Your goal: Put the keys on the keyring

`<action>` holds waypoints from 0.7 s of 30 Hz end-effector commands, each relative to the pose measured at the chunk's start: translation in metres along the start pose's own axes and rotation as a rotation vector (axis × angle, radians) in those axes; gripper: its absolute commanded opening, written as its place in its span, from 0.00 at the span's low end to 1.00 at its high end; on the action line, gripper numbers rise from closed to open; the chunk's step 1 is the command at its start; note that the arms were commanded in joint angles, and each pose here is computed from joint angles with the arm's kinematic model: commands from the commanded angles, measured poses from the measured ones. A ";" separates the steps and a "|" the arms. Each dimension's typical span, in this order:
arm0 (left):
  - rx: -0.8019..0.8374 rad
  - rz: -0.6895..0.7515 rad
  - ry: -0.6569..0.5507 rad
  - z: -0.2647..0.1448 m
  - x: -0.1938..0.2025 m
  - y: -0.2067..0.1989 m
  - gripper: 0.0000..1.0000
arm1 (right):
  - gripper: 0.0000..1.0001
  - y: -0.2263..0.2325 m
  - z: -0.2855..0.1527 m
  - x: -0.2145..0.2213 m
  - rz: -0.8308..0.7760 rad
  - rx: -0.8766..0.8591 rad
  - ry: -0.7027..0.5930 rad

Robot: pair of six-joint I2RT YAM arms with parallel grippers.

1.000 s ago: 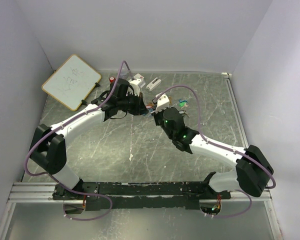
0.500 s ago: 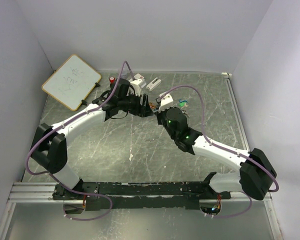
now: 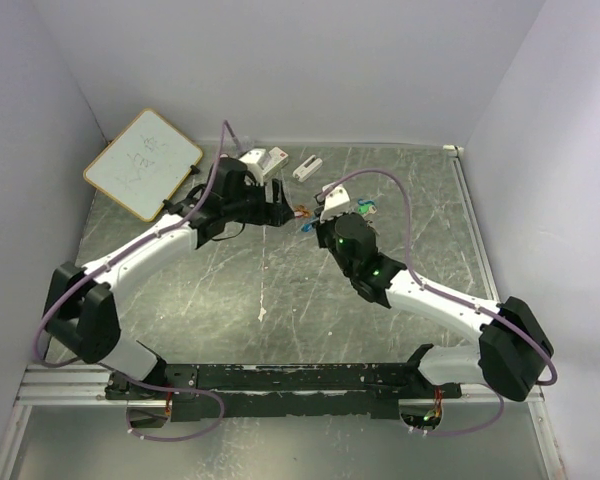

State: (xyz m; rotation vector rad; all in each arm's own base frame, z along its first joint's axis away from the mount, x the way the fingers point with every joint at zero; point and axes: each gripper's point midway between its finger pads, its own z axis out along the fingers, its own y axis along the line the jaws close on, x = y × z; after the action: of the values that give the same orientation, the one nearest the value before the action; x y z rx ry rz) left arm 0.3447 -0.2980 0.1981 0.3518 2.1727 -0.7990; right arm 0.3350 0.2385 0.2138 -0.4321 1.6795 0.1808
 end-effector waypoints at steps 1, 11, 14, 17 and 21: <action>-0.178 -0.095 -0.172 -0.027 -0.030 0.031 0.92 | 0.00 -0.011 0.007 0.008 0.034 0.029 0.049; -0.371 -0.185 -0.306 -0.069 -0.043 0.067 1.00 | 0.00 -0.002 0.042 0.054 0.055 -0.012 0.253; -0.413 -0.199 -0.344 -0.080 -0.046 0.074 1.00 | 0.00 0.004 0.051 0.067 0.052 -0.023 0.305; -0.440 -0.209 -0.388 -0.093 -0.049 0.079 1.00 | 0.00 0.008 0.057 0.078 0.052 -0.029 0.342; -0.468 -0.211 -0.419 -0.104 -0.051 0.084 1.00 | 0.00 0.011 0.066 0.089 0.066 -0.027 0.389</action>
State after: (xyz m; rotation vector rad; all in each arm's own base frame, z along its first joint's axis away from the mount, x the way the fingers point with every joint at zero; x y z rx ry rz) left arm 0.3573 -0.1864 0.2395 -0.1929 1.9942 -0.4545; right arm 0.3751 0.2511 0.1154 -0.4749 2.0423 0.1531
